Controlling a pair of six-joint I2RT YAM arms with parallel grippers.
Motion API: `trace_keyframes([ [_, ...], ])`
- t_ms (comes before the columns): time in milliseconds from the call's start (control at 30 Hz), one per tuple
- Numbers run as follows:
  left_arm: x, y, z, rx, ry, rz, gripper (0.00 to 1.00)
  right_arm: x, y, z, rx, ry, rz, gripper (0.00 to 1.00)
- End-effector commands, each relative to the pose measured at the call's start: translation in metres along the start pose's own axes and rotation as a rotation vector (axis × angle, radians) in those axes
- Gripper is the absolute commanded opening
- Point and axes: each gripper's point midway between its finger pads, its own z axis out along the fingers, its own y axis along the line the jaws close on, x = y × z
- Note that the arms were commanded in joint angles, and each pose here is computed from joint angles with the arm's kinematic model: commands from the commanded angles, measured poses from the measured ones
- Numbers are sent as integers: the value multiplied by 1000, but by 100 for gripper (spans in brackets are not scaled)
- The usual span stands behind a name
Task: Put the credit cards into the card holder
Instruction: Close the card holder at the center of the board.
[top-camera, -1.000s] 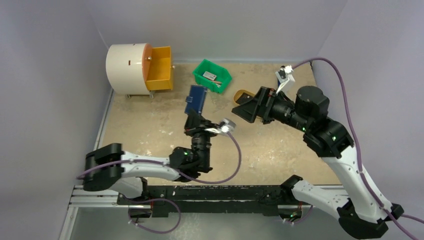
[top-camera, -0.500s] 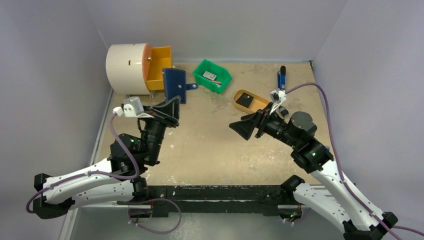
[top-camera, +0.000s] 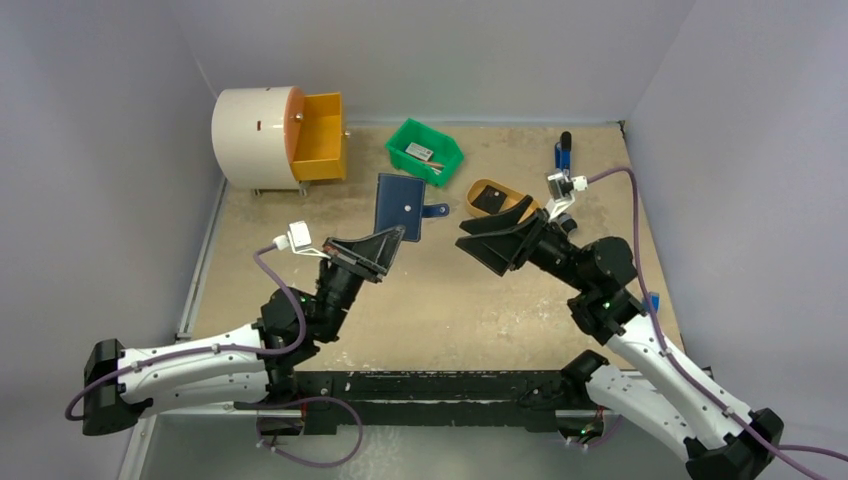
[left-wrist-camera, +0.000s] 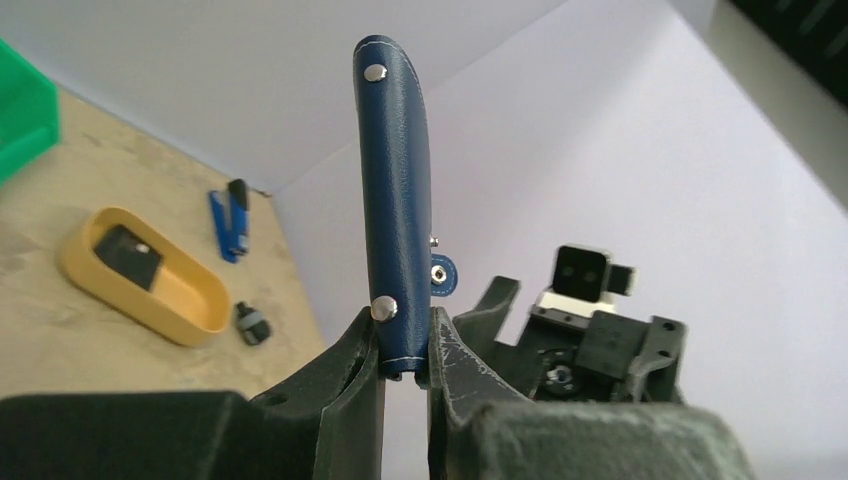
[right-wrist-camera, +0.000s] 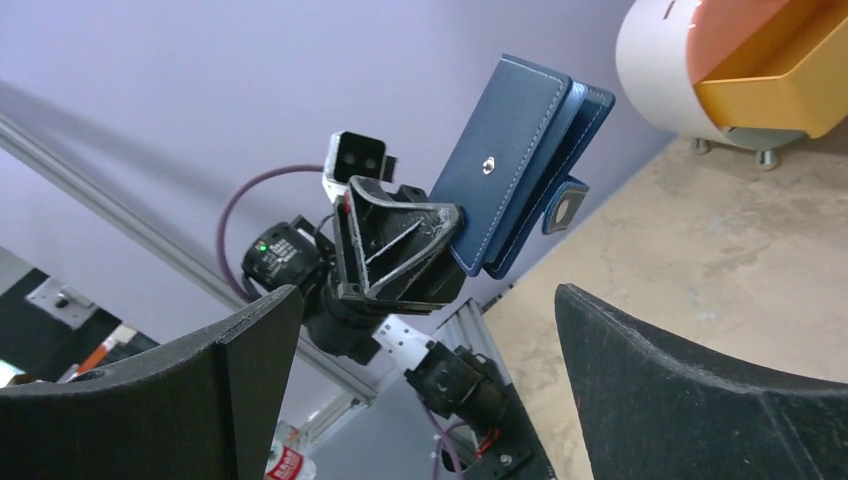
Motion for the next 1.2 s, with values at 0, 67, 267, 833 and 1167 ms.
trace_keyframes([
  [0, -26, -49, 0, 180, -76, -301, 0, -14, 32, 5, -128, -28, 35, 97],
  [67, -24, -56, 2, 204, -68, -331, 0, -13, 31, 6, -134, -32, 51, 97],
  [267, -17, -60, 4, 217, -48, -364, 0, -10, 30, 14, -151, -7, 96, 94],
  [833, 2, -55, 11, 191, -4, -335, 0, -11, 28, 40, -177, 30, 164, 68],
  [1167, 6, -55, 12, 191, 6, -320, 0, -8, 28, 47, -191, 49, 193, 42],
])
